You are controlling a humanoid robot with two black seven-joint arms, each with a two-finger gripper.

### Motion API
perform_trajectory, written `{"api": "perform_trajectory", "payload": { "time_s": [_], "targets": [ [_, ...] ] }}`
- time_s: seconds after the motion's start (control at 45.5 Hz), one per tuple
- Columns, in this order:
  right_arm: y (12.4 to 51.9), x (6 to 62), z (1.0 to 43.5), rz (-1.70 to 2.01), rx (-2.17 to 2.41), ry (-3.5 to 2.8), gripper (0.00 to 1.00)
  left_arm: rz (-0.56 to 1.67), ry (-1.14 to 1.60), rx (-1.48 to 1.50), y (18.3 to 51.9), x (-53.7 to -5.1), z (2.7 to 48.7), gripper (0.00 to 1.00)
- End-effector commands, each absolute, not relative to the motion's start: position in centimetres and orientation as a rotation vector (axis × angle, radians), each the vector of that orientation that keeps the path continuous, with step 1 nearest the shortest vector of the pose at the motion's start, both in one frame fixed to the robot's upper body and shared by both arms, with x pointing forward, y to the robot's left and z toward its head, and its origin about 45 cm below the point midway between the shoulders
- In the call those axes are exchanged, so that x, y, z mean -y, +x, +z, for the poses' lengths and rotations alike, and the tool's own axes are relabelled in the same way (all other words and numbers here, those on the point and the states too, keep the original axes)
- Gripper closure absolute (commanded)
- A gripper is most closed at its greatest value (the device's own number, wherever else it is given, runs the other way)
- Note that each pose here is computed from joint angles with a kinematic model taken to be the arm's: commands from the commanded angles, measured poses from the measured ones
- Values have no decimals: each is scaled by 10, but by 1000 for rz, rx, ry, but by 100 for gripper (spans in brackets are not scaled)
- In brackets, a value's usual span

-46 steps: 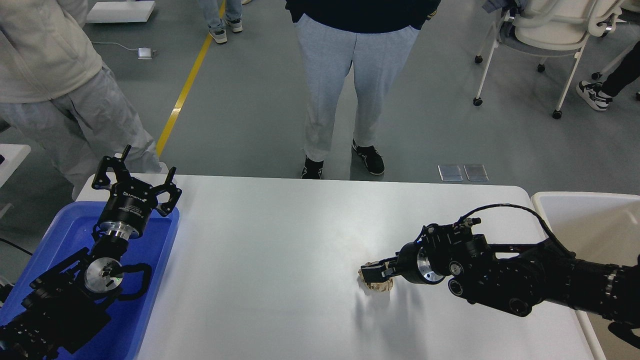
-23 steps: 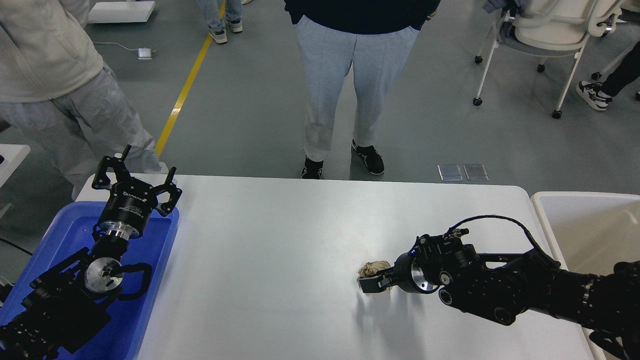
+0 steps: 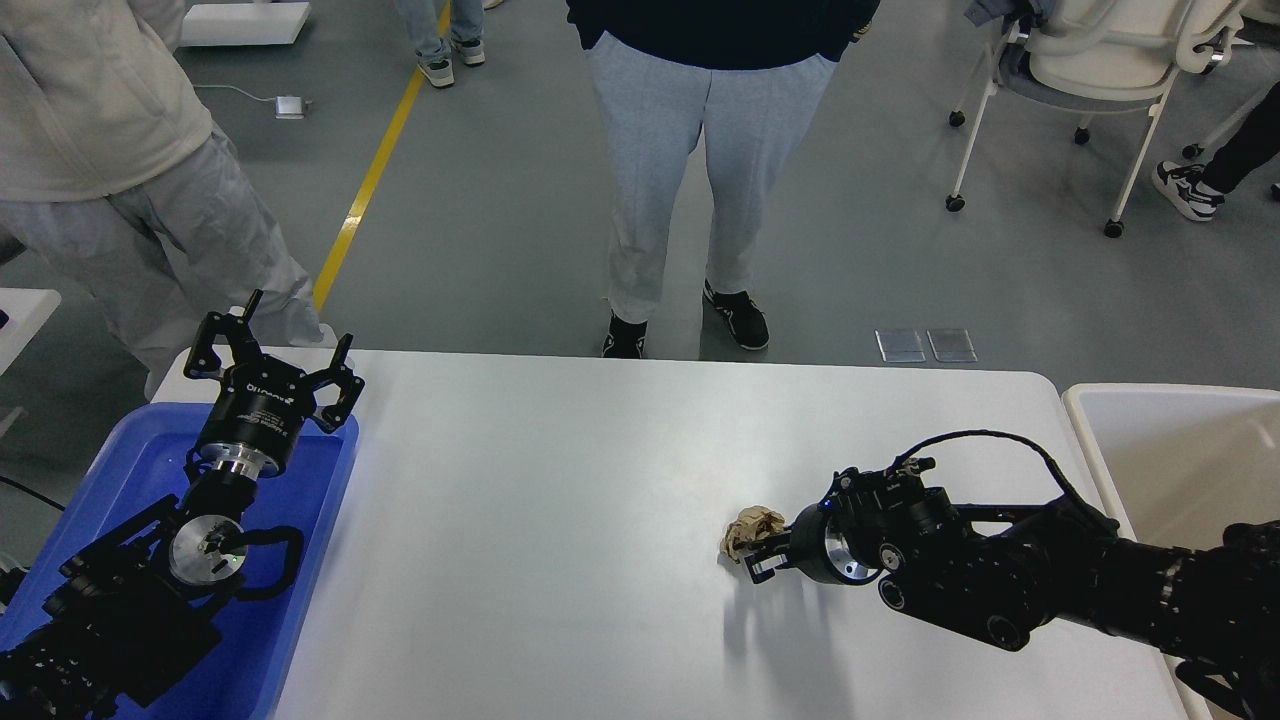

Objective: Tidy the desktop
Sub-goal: 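Close the right gripper around the crumpled paper ball, then lift the paper ball and carry it with the right gripper toward the white bin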

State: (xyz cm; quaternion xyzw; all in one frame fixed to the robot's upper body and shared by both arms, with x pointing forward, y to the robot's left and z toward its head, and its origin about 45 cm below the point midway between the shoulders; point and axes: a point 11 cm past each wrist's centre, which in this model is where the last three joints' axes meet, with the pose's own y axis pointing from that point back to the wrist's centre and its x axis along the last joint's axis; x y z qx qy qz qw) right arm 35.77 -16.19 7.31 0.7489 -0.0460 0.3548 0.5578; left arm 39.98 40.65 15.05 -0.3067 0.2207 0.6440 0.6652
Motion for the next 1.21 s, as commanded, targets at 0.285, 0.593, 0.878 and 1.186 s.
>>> {"api": "perform_trajectory", "payload": {
  "time_s": [0.285, 0.593, 0.878, 1.186],
  "targets": [
    [376, 170, 98, 825, 125, 1757, 100, 1454, -692, -499, 400, -406, 150, 0],
    [398, 191, 148, 841, 156, 1748, 100, 1454, -692, -499, 400, -406, 150, 0],
    [405, 227, 219, 878, 198, 1733, 100, 1454, -692, -499, 400, -406, 150, 0],
    [408, 254, 307, 924, 230, 1689, 100, 1454, -693, -498, 400, -407, 151, 0]
  ]
}}
